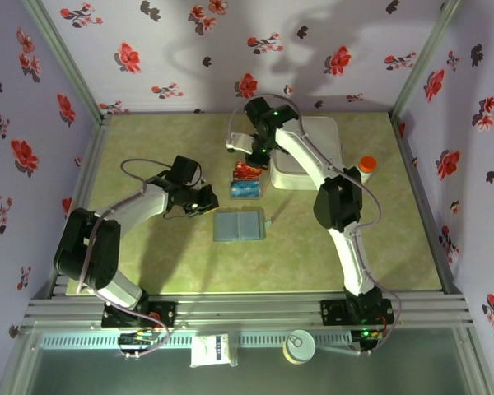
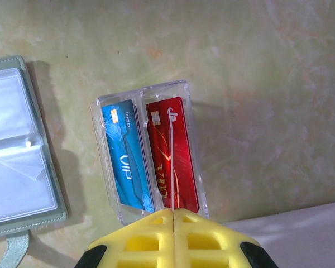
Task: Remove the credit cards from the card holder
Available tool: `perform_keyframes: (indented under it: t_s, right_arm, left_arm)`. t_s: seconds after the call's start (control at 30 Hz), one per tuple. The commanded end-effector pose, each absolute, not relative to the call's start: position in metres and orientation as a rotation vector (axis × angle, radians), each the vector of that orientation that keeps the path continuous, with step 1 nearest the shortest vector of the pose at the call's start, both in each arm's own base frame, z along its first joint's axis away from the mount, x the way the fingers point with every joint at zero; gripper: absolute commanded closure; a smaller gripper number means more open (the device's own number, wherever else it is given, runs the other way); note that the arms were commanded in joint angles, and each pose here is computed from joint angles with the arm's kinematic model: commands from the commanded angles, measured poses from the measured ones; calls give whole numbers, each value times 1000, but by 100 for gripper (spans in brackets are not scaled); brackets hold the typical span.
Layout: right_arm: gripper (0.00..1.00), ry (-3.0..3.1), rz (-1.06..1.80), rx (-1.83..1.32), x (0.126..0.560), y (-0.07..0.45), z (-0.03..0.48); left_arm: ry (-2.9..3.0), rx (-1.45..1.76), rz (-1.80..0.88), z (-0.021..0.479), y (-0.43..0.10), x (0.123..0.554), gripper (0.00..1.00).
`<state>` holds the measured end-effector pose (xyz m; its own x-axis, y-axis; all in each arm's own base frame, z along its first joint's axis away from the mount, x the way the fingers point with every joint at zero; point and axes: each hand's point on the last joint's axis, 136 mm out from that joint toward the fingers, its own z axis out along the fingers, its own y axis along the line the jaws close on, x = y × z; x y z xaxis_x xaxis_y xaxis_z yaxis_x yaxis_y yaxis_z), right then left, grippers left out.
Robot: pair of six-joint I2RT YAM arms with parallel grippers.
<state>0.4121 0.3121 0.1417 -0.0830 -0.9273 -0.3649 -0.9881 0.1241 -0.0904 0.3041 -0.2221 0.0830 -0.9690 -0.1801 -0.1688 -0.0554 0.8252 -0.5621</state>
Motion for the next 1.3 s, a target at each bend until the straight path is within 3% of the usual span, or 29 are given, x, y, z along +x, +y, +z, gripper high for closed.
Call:
perform_keyframes:
  t_s: [0.0, 0.47, 0.6, 0.8, 1.27]
  right_arm:
    - [100, 2042, 258, -1880, 420, 314, 139]
    - [100, 2043, 236, -1914, 426, 314, 119]
    - [82, 2048, 186, -1872, 433, 311, 127]
    - [80, 2073, 159, -1771, 435, 307, 147]
    - [61, 2191, 164, -1300, 413, 280, 166]
  left_arm:
    - [2772, -186, -877, 90, -226, 317, 91]
    - [2768, -173, -899, 91, -226, 322, 91]
    - [2775, -176, -878, 87, -223, 320, 91]
    - [2754, -176, -795, 89, -209, 322, 89]
    - [2613, -154, -536, 122, -153, 343, 56]
